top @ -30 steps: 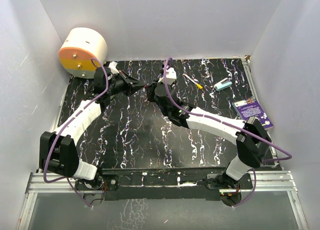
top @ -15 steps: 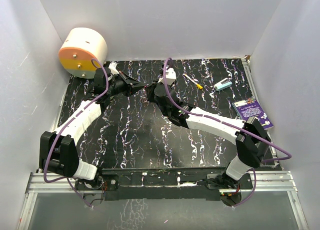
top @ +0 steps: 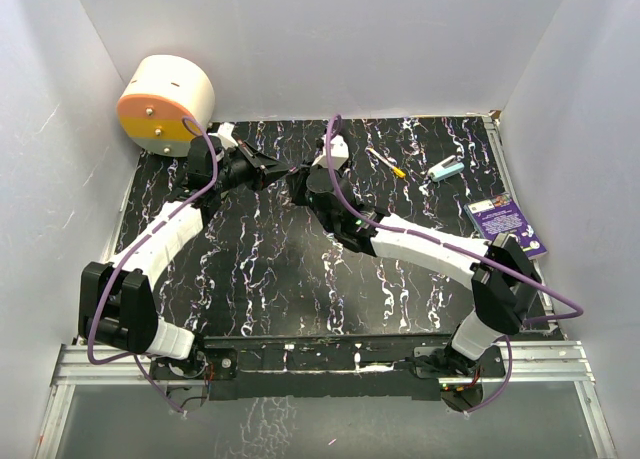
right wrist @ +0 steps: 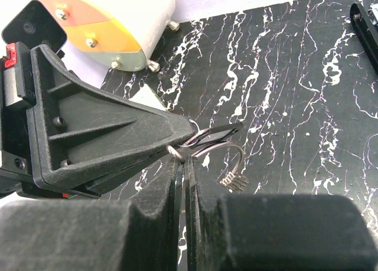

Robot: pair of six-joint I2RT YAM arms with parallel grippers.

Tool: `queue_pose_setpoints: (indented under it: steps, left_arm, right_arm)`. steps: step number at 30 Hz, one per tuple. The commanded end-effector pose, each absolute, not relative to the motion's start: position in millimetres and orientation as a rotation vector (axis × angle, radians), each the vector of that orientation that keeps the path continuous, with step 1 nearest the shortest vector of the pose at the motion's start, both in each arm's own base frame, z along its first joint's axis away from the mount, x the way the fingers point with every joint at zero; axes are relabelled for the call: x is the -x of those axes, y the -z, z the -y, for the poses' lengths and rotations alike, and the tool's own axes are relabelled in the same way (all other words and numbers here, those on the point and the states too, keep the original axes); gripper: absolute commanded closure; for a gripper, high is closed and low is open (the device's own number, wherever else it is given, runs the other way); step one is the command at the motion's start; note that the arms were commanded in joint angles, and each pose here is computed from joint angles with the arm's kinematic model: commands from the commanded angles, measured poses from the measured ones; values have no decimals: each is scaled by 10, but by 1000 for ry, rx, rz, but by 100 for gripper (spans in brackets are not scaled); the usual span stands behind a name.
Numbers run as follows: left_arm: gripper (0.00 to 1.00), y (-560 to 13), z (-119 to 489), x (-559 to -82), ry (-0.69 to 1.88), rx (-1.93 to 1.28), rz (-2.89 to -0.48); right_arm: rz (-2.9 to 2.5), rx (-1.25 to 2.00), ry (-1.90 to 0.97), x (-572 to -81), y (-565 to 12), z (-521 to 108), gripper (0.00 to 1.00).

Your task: Put the keys on the keyring

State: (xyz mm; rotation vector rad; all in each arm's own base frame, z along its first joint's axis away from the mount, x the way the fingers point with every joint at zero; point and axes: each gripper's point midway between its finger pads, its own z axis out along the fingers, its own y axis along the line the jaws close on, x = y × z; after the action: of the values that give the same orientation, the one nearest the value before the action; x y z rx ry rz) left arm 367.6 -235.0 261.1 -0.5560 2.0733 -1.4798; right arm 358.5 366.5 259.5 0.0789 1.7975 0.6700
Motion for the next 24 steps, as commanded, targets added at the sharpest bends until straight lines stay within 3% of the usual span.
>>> queue_pose_setpoints:
  steps: [1,24]
  left_arm:
    - [100,-2832,2480,-3426,1569,419,-2065]
    - [100,-2615,2411,-3486,1480,460,-2082]
  right_arm:
    - [-1647,-139,-783,-3634,-3191,-3732,92]
    - [-1630,-192,-733,-3606,-3244,-3519,92]
